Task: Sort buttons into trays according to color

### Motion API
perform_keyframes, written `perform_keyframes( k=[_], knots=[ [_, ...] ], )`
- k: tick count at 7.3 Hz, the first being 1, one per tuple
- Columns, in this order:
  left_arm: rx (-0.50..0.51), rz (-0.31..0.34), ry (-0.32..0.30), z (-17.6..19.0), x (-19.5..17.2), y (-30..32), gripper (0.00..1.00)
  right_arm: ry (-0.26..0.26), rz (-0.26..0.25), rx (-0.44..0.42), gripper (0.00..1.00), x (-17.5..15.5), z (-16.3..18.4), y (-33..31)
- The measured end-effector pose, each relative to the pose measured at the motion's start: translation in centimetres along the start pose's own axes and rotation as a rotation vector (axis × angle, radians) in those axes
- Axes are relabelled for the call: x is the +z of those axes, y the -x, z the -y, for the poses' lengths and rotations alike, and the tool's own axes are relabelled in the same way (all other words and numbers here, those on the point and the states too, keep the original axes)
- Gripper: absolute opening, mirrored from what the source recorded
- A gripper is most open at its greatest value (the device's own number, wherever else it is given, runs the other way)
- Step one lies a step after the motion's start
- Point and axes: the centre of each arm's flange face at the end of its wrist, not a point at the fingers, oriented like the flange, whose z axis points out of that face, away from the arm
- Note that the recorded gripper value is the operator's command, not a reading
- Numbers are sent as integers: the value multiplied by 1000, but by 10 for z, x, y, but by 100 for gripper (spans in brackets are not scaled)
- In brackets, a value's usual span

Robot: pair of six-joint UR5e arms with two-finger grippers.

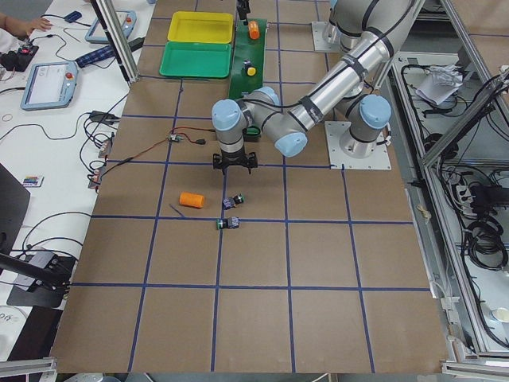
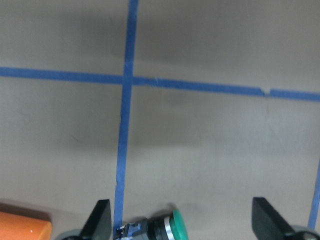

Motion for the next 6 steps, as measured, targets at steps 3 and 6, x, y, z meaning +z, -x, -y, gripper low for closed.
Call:
perform_keyframes(
  k=[3, 6],
  knots=[
    [114, 5, -41, -57, 27, 12, 100, -39, 7, -155, 98, 8, -15, 1],
    [143, -19, -94, -74, 62, 11, 100, -65, 0, -523, 98, 1, -20, 2]
  ],
)
